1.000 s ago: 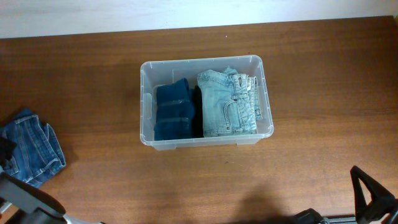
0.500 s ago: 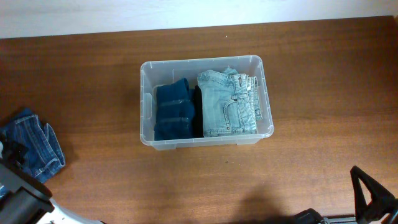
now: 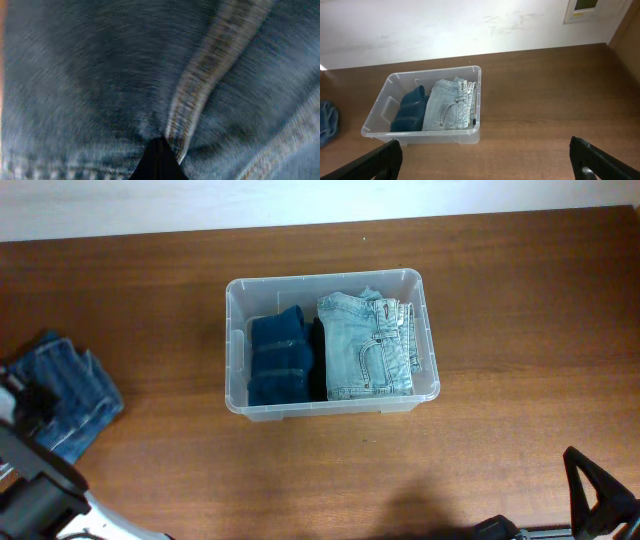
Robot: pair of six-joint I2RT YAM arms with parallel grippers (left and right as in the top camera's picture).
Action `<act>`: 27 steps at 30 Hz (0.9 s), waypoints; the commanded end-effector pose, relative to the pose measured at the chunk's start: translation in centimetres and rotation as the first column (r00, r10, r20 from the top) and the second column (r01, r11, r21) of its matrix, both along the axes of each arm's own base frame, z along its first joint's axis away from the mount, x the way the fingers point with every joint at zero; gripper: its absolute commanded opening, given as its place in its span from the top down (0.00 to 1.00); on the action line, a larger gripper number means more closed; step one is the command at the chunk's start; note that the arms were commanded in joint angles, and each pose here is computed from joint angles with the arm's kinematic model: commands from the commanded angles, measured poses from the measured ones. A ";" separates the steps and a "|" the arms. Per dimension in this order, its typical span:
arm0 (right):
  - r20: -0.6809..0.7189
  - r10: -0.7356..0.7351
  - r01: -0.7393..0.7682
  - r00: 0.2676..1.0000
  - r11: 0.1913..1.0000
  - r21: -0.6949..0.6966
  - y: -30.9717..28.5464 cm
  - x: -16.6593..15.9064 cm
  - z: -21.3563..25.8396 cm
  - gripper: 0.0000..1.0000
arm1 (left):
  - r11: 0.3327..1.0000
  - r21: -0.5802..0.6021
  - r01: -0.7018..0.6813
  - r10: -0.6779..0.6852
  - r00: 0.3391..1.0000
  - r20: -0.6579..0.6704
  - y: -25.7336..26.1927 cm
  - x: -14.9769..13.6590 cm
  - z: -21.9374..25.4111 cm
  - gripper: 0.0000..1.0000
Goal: Pack container
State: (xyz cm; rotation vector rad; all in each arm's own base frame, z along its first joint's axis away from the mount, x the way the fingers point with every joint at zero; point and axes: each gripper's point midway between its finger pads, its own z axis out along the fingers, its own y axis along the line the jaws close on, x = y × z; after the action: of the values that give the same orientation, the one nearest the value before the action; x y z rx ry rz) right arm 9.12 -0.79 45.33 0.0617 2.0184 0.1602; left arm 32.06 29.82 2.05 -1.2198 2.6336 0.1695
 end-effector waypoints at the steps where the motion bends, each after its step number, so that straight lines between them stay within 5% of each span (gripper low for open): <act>1: 0.001 -0.015 0.015 1.000 1.000 -0.003 -0.3 -0.1 -0.1 0.01 | 0.936 -0.252 0.245 -0.239 0.970 0.052 -10.3 4.0 -4.8 1.00; 7: 0.001 -0.015 0.015 1.000 1.000 -0.003 -0.3 -0.1 -0.1 0.01 | 0.912 -0.204 0.356 -0.364 0.931 -0.003 -14.3 5.8 -5.0 1.00; 15: 0.001 -0.015 0.015 1.000 1.000 -0.003 -0.3 -0.1 -0.1 0.01 | 0.902 -0.181 0.391 -0.415 0.903 -0.114 -15.9 4.8 -5.3 1.00; 20: 0.001 -0.015 0.015 1.000 1.000 -0.003 -0.3 -0.1 -0.1 0.01 | 0.891 -0.211 0.403 -0.417 0.909 -0.023 -16.7 6.2 -3.8 1.00; 27: 0.001 -0.015 0.015 1.000 1.000 -0.003 -0.3 -0.1 -0.1 0.01 | 0.938 -0.096 0.334 -0.327 0.942 0.082 -14.9 7.7 2.5 1.00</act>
State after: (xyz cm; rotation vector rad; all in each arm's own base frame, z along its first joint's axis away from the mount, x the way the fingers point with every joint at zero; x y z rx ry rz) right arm 9.13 -0.79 45.34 0.0622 2.0180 0.1606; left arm 39.58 17.34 2.81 -0.7470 2.8114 0.0675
